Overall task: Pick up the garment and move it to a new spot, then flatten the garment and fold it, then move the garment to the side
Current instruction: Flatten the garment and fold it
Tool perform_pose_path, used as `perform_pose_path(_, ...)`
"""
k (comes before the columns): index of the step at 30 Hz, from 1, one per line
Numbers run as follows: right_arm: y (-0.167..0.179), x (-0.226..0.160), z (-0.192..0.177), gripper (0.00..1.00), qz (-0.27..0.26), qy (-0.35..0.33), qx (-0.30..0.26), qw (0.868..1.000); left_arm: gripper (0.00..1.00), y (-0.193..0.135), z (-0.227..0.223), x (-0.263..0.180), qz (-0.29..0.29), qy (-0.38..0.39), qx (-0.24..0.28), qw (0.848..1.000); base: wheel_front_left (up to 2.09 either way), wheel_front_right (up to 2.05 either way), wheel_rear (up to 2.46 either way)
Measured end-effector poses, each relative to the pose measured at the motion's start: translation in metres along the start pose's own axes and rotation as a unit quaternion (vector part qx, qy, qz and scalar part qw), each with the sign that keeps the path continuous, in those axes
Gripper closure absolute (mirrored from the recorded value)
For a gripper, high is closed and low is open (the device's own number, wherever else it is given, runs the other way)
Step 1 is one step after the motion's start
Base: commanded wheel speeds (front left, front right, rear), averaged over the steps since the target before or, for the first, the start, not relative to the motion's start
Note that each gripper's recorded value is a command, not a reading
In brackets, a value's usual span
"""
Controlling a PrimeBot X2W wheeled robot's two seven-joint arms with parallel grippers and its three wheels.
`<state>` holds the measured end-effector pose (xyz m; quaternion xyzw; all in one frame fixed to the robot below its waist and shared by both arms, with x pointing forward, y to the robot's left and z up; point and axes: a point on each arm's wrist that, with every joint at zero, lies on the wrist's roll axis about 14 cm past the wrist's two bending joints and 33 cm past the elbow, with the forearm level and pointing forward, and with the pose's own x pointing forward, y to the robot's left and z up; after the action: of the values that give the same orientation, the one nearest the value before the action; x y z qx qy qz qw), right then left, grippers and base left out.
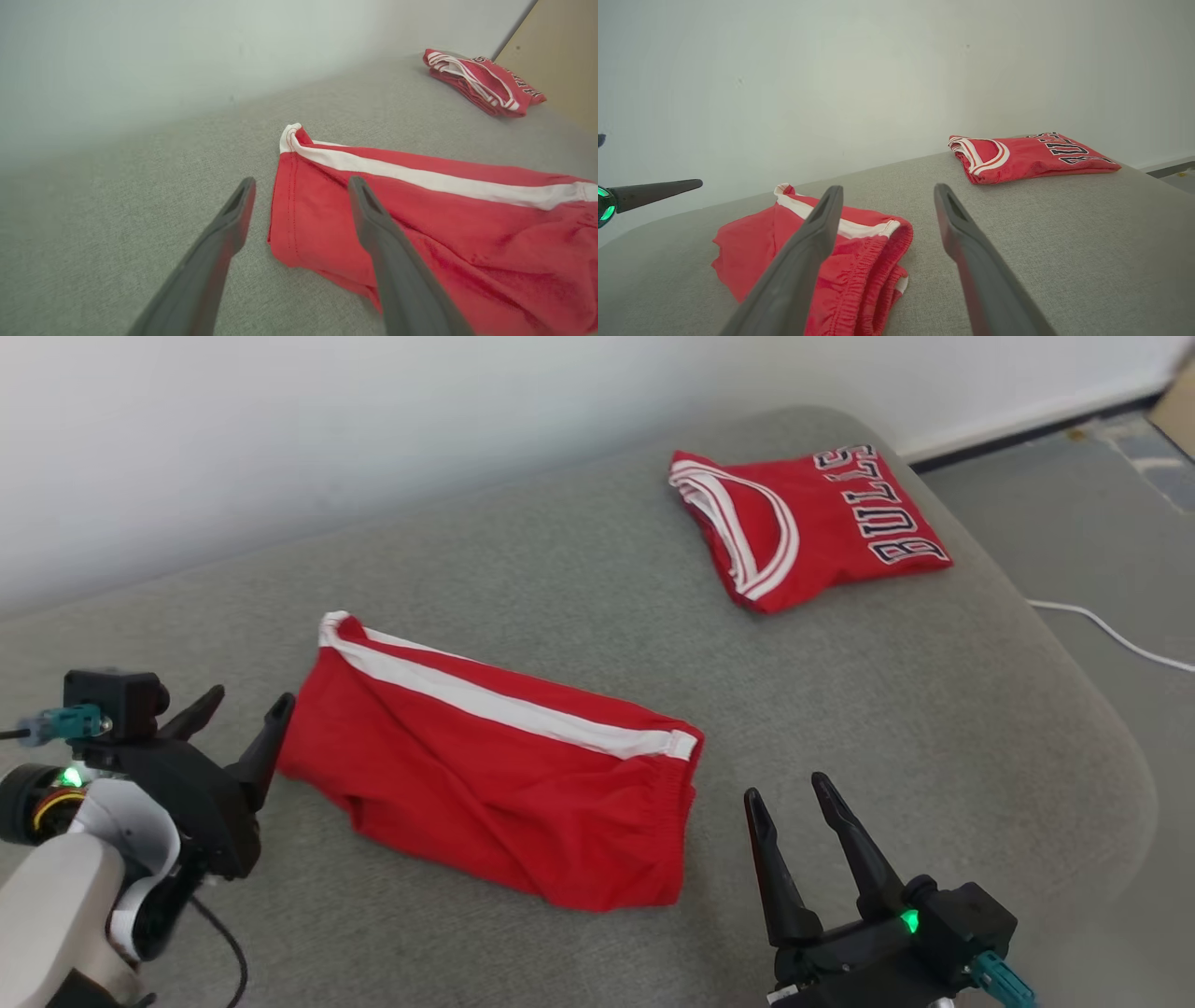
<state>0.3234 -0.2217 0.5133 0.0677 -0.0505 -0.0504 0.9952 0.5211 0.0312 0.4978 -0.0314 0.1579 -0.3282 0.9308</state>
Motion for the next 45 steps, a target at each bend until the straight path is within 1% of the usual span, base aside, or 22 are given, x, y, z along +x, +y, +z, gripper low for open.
perform_pose_path(8,-0.022,-0.008,-0.008,0.0,-0.042,0.018,0.0,0.999,0.0,0.002,-0.064,0.033,-0.018,0.109,-0.01,0.994,0.0,0.0,0.0)
perform_pose_path(10,-0.024,-0.008,-0.008,0.0,-0.046,0.02,-0.001,0.999,0.0,0.001,-0.071,0.036,-0.021,0.12,-0.009,0.993,0.0,0.0,0.0)
perform_pose_path(11,-0.028,-0.01,-0.009,0.0,-0.053,0.023,-0.003,0.998,0.0,0.001,-0.084,0.04,-0.025,0.144,-0.002,0.989,0.0,0.0,0.0)
perform_pose_path(15,-0.031,-0.011,-0.011,0.0,-0.06,0.028,-0.006,0.998,0.0,-0.001,-0.093,0.046,-0.03,0.163,-0.006,0.986,0.0,0.0,0.0)
perform_pose_path(18,-0.033,-0.011,-0.012,0.0,-0.062,0.029,-0.007,0.998,0.0,0.001,-0.093,0.05,-0.034,0.163,0.031,0.986,0.0,0.0,0.0)
perform_pose_path(20,-0.031,-0.009,-0.011,0.0,-0.059,0.028,-0.007,0.998,0.0,0.011,-0.091,0.05,-0.021,0.157,0.04,0.986,0.0,0.0,0.0)
perform_pose_path(22,-0.03,-0.008,-0.01,0.0,-0.057,0.027,-0.007,0.998,0.0,0.022,-0.087,0.051,-0.01,0.153,0.07,0.986,0.0,0.0,0.0)
perform_pose_path(24,-0.03,-0.008,-0.01,0.0,-0.057,0.026,-0.007,0.998,0.0,0.018,-0.09,0.052,-0.011,0.157,0.052,0.986,0.0,0.0,0.0)
perform_pose_path(26,-0.03,-0.008,-0.01,0.0,-0.057,0.026,-0.006,0.998,0.0,0.016,-0.093,0.051,-0.016,0.163,0.063,0.984,0.0,0.0,0.0)
perform_pose_path(29,-0.03,-0.008,-0.011,0.0,-0.057,0.028,-0.005,0.998,0.0,0.017,-0.1,0.05,-0.013,0.178,0.056,0.982,0.0,0.0,0.0)
perform_pose_path(30,-0.03,-0.008,-0.012,0.0,-0.057,0.029,-0.005,0.998,0.17,0.017,-0.103,0.049,-0.013,0.189,0.053,0.981,0.0,0.0,0.0)
perform_pose_path(31,-0.03,-0.008,-0.012,0.0,-0.057,0.029,-0.005,0.998,0.17,0.015,-0.104,0.049,-0.015,0.195,0.044,0.98,0.0,0.0,0.0)
perform_pose_path(32,-0.03,-0.009,-0.011,0.0,-0.058,0.029,-0.005,0.998,0.67,0.015,-0.103,0.05,-0.015,0.195,0.039,0.98,0.0,0.0,0.0)
perform_pose_path(33,-0.031,-0.009,-0.011,0.0,-0.058,0.028,-0.005,0.998,1.0,0.013,-0.104,0.049,-0.016,0.198,0.035,0.979,0.0,0.0,0.0)
perform_pose_path(37,-0.034,-0.009,-0.01,0.0,-0.062,0.026,-0.008,0.998,1.0,0.004,-0.101,0.048,-0.022,0.193,0.011,0.981,0.0,0.0,0.0)
perform_pose_path(41,-0.032,-0.01,-0.009,0.0,-0.056,0.022,-0.008,0.998,1.0,-0.003,-0.094,0.038,-0.022,0.169,-0.015,0.985,0.0,0.0,0.0)
perform_pose_path(45,-0.029,-0.012,-0.009,0.0,-0.049,0.02,-0.008,0.999,1.0,-0.006,-0.093,0.016,-0.011,0.138,-0.036,0.99,0.0,0.0,0.0)
